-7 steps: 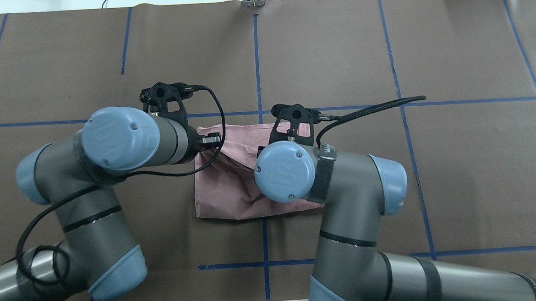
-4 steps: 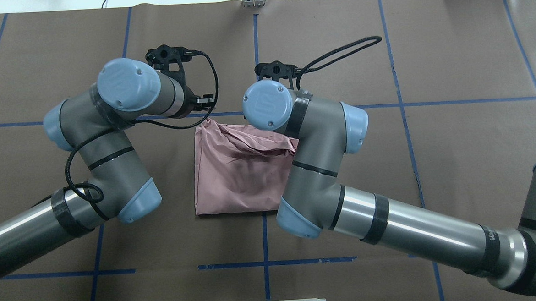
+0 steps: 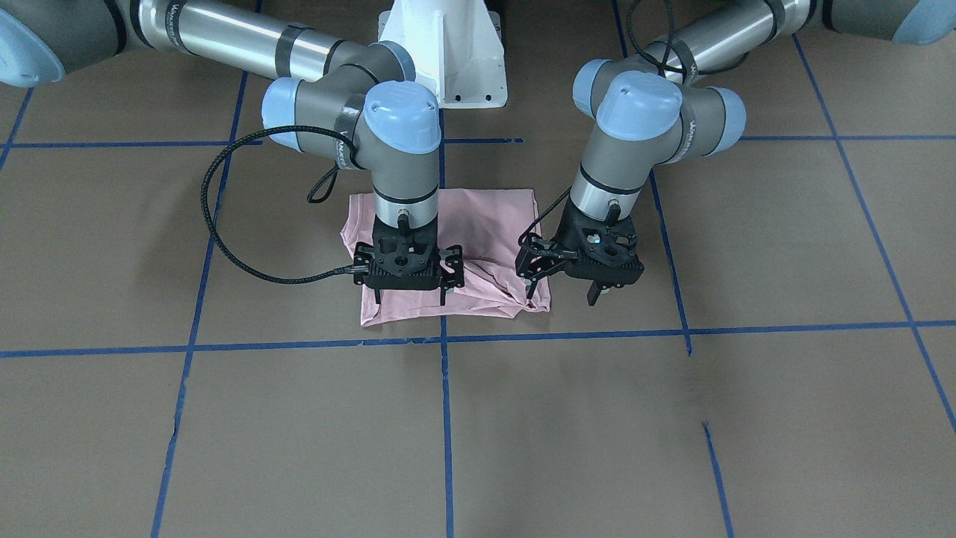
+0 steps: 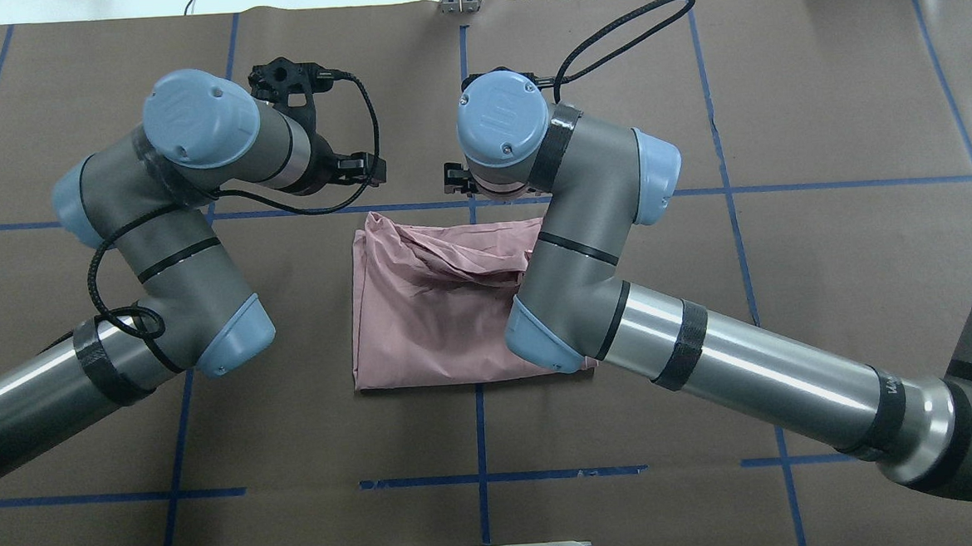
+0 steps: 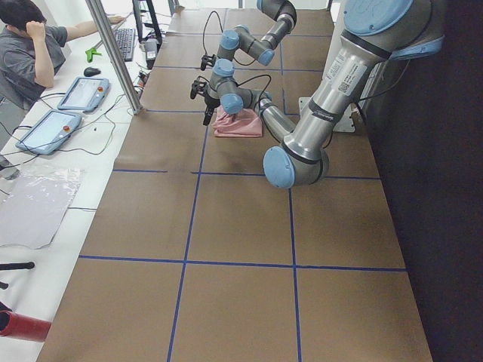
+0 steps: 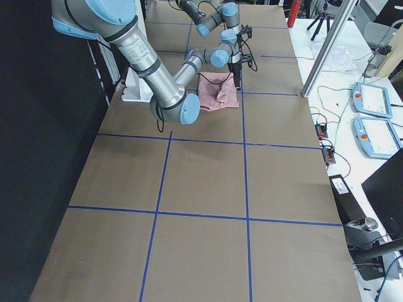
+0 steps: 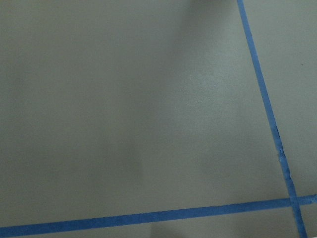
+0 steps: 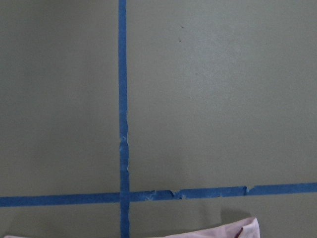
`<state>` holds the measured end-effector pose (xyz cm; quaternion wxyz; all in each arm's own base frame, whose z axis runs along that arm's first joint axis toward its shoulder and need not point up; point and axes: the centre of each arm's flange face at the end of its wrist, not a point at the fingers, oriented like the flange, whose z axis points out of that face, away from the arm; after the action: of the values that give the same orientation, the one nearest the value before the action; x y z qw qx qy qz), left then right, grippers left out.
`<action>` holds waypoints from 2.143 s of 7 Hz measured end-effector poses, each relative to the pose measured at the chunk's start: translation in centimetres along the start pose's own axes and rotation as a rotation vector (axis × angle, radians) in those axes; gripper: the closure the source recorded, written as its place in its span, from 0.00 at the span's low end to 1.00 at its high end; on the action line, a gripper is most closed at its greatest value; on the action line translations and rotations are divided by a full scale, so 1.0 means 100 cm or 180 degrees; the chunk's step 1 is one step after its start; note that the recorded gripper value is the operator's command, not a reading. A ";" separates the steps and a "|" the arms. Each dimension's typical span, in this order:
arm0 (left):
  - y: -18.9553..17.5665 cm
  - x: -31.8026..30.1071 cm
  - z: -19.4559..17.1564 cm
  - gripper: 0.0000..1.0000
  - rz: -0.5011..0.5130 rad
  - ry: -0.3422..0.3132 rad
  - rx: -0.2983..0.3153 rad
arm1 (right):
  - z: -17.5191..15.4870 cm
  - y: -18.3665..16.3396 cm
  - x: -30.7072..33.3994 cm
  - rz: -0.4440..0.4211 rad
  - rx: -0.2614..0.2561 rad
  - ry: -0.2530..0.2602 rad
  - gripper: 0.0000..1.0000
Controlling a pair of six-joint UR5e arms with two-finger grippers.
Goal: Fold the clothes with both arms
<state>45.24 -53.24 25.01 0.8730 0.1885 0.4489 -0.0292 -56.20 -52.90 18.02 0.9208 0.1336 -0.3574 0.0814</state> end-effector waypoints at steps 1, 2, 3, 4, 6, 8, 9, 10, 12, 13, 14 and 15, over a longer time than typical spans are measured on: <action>0.006 -0.009 -0.018 0.00 0.0102 0.0021 0.0024 | -0.011 -0.009 0.013 -0.0062 -0.0070 -0.0045 0.00; 0.009 -0.026 -0.046 0.00 0.0281 -0.0016 0.0028 | -0.029 -0.018 0.042 -0.0189 -0.0160 -0.0060 0.00; 0.008 -0.052 -0.084 0.00 0.0491 -0.0097 -0.0014 | -0.055 -0.025 0.090 -0.0366 -0.0229 -0.0019 0.00; 0.004 -0.093 -0.125 0.00 0.0746 -0.0192 -0.0087 | -0.088 -0.030 0.154 -0.0592 -0.0297 0.0081 0.00; -0.014 -0.220 -0.190 0.00 0.1148 -0.0432 -0.0234 | -0.135 -0.056 0.288 -0.0974 -0.0552 0.0286 0.00; -0.006 -0.365 -0.221 0.00 0.0855 -0.0652 -0.0469 | -0.121 -0.051 0.423 -0.0996 -0.0897 0.0480 0.00; 0.003 -0.420 -0.222 0.00 0.0606 -0.0750 -0.0570 | -0.112 -0.041 0.479 -0.0841 -0.1011 0.0538 0.00; 0.006 -0.464 -0.233 0.00 0.0406 -0.0793 -0.0580 | -0.113 -0.037 0.524 -0.0682 -0.1075 0.0465 0.00; 0.021 -0.561 -0.242 0.00 0.0398 -0.0692 -0.0748 | -0.122 -0.013 0.613 -0.0635 -0.1141 0.0292 0.00; 0.032 -0.607 -0.244 0.00 0.0463 -0.0669 -0.0835 | -0.127 0.004 0.655 -0.0621 -0.1132 0.0263 0.00; 0.045 -0.638 -0.245 0.00 0.0431 -0.0645 -0.0900 | -0.128 0.027 0.693 -0.0592 -0.1149 0.0235 0.00; 0.057 -0.653 -0.244 0.00 0.0369 -0.0602 -0.0940 | -0.126 0.052 0.727 -0.0540 -0.1154 0.0221 0.00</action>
<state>-11.23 -46.99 65.79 0.9297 0.0803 0.3526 0.0698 3.69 -40.20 59.47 0.9450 -0.0076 -0.3218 -0.0575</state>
